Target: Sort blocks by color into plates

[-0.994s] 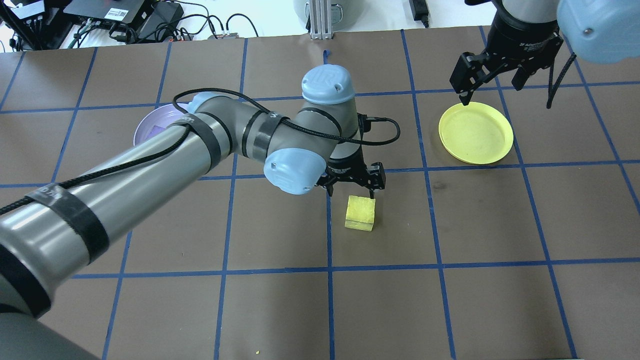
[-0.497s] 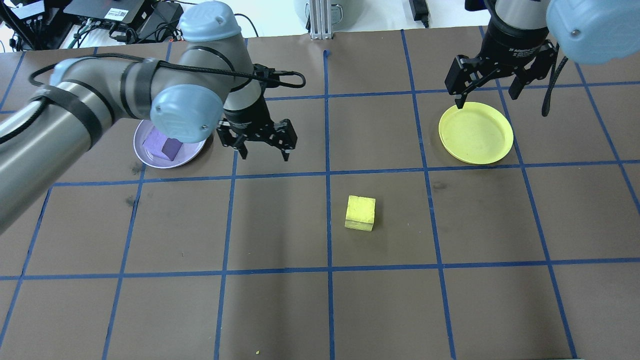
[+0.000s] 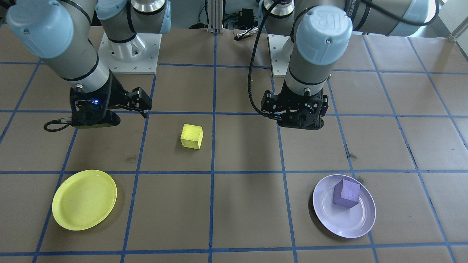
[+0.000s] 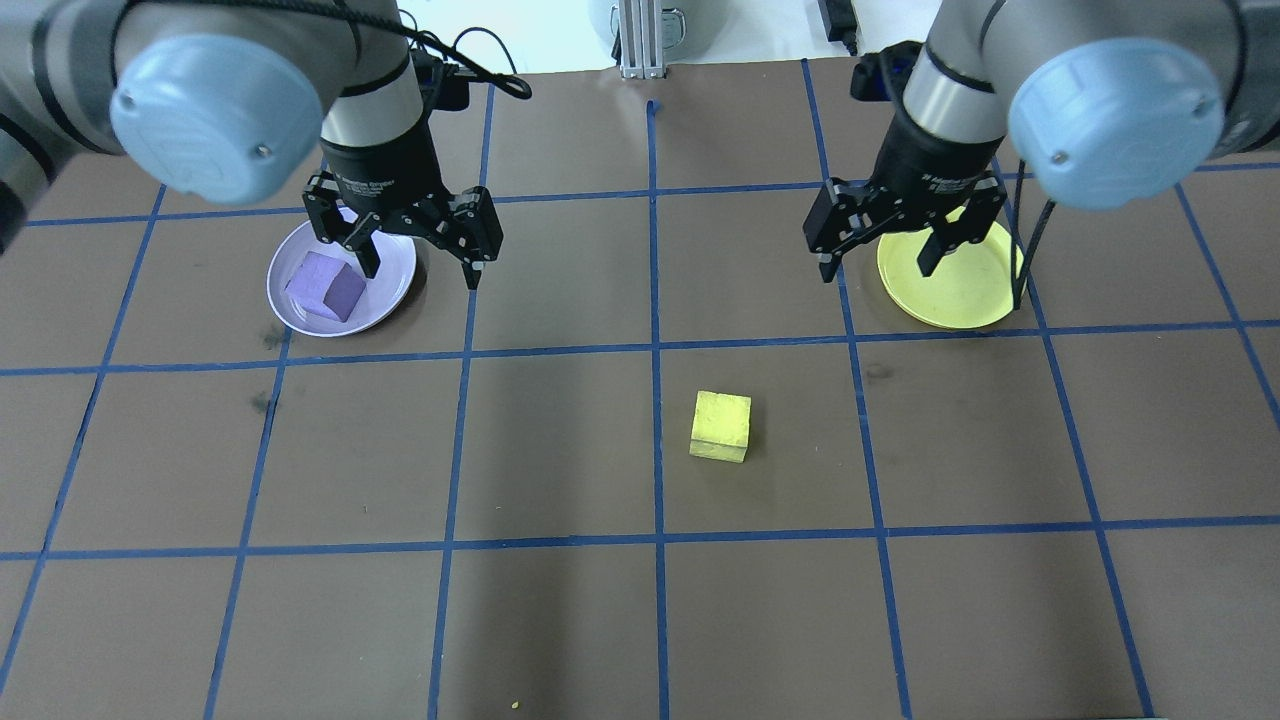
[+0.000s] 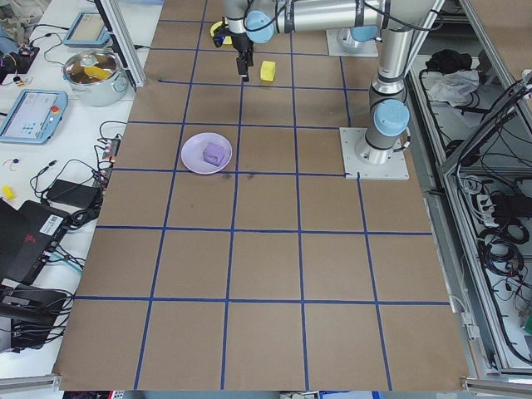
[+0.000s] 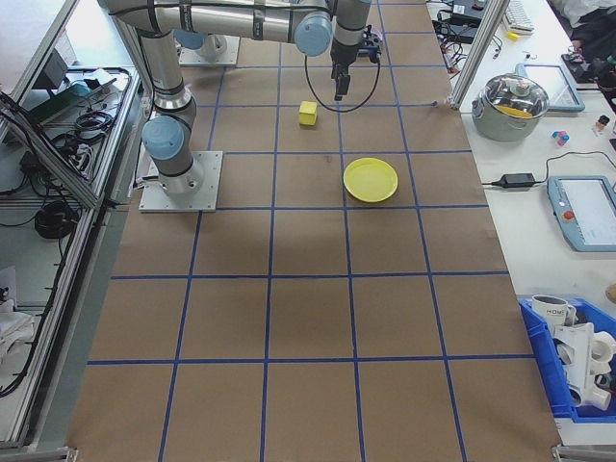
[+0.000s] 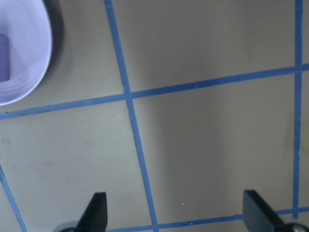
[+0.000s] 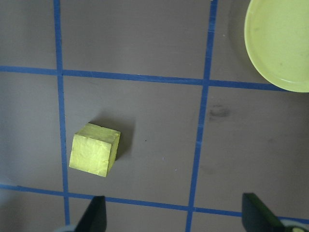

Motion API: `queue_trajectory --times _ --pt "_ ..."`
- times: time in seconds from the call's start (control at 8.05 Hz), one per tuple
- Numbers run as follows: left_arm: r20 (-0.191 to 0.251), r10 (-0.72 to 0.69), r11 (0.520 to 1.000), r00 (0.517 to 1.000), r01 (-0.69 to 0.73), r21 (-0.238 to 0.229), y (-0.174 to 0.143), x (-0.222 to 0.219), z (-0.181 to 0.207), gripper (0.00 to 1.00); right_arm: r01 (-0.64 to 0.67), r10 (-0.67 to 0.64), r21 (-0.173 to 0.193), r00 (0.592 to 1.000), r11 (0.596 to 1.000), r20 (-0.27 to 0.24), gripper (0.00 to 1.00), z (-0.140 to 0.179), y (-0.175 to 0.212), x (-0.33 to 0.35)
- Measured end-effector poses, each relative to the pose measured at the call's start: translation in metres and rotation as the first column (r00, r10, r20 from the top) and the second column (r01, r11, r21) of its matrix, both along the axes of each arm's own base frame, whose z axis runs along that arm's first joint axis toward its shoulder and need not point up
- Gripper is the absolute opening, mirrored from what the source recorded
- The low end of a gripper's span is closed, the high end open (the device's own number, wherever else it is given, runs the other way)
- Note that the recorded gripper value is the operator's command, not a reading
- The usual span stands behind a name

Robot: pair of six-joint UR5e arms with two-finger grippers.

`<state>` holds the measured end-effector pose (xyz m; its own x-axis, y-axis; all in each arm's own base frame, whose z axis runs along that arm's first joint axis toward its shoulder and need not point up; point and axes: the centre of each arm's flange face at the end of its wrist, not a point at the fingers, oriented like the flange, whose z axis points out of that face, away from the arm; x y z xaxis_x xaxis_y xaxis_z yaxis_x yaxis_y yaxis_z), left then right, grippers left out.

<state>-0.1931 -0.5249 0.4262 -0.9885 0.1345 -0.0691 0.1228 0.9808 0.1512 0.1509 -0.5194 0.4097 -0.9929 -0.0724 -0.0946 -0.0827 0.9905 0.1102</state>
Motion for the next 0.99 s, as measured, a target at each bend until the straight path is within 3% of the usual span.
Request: queue_trajectory --times 0.25,0.5,0.99 --pt "-0.006 0.031 1.0 0.999 -0.031 -0.001 0.013 0.0 0.049 1.0 0.012 -0.013 0.016 1.0 1.0 0.008 1.0 -0.041 0.008 0.046" --pt "-0.016 0.046 0.999 0.999 -0.046 -0.018 0.017 0.0 0.064 1.0 0.089 -0.087 0.073 0.996 0.993 -0.023 1.0 -0.084 0.011 0.086" --pt "-0.058 0.101 0.983 0.993 -0.109 -0.147 0.027 0.028 0.109 1.0 0.123 -0.111 0.186 0.991 0.975 -0.077 1.0 -0.153 0.008 0.117"
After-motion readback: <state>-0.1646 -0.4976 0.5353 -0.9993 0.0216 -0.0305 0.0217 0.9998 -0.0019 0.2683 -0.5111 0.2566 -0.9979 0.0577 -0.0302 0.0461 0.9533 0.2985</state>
